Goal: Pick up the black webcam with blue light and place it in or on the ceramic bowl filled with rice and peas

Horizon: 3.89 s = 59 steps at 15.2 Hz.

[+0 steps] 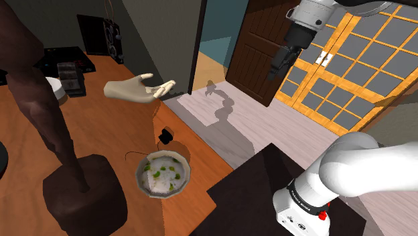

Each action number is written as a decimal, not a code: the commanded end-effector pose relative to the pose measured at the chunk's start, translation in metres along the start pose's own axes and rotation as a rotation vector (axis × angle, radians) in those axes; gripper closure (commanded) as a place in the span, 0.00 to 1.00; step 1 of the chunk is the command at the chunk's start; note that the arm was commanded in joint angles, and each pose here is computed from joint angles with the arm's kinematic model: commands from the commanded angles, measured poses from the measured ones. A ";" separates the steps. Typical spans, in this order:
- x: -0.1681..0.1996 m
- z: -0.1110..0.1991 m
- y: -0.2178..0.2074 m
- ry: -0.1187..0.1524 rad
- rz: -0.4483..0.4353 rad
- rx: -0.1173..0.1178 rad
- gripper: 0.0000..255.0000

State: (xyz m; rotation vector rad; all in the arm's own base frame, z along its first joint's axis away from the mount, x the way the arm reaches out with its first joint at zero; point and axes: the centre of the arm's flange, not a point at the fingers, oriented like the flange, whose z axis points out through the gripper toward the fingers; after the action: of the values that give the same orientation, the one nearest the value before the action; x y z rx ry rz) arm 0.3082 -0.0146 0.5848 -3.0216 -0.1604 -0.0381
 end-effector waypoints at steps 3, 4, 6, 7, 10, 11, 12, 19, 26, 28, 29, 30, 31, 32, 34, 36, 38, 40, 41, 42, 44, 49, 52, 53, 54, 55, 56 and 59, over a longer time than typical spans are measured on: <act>0.015 0.020 -0.011 -0.004 -0.006 -0.005 0.00; 0.022 0.030 -0.016 -0.006 -0.008 -0.008 0.00; 0.036 0.050 -0.027 -0.009 -0.014 -0.014 0.00; 0.043 0.060 -0.033 -0.011 -0.017 -0.016 0.00; 0.065 0.091 -0.049 -0.017 -0.025 -0.024 0.00; 0.072 0.101 -0.054 -0.019 -0.028 -0.027 0.00; 0.079 0.111 -0.060 -0.020 -0.031 -0.030 0.00; 0.127 0.184 -0.097 -0.033 -0.051 -0.049 0.00; 0.173 0.257 -0.134 -0.046 -0.071 -0.068 0.00; 0.186 0.279 -0.145 -0.050 -0.076 -0.073 0.00; 0.192 0.290 -0.150 -0.052 -0.079 -0.076 0.00; 0.199 0.300 -0.155 -0.054 -0.082 -0.079 0.00; 0.205 0.311 -0.160 -0.056 -0.085 -0.081 0.00; 0.211 0.322 -0.165 -0.057 -0.087 -0.084 0.00; 0.224 0.343 -0.176 -0.061 -0.093 -0.089 0.00; 0.236 0.365 -0.186 -0.065 -0.099 -0.095 0.00; 0.248 0.387 -0.196 -0.069 -0.104 -0.100 0.00; 0.253 0.402 -0.200 -0.070 -0.107 -0.103 0.00; 0.253 0.408 -0.200 -0.070 -0.107 -0.103 0.00; 0.253 0.413 -0.199 -0.070 -0.107 -0.103 0.00; 0.252 0.423 -0.198 -0.070 -0.107 -0.103 0.00; 0.251 0.437 -0.197 -0.070 -0.107 -0.103 0.00; 0.251 0.437 -0.197 -0.070 -0.107 -0.103 0.00; 0.251 0.437 -0.197 -0.070 -0.107 -0.103 0.00; 0.251 0.437 -0.197 -0.070 -0.107 -0.103 0.00; 0.251 0.437 -0.197 -0.070 -0.107 -0.103 0.00; 0.251 0.437 -0.197 -0.070 -0.107 -0.103 1.00; 0.251 0.435 -0.196 -0.070 -0.107 -0.103 1.00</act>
State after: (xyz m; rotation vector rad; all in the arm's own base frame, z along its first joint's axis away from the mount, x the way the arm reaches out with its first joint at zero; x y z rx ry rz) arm 0.5448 0.2569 0.1832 -3.1144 -0.3376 0.0503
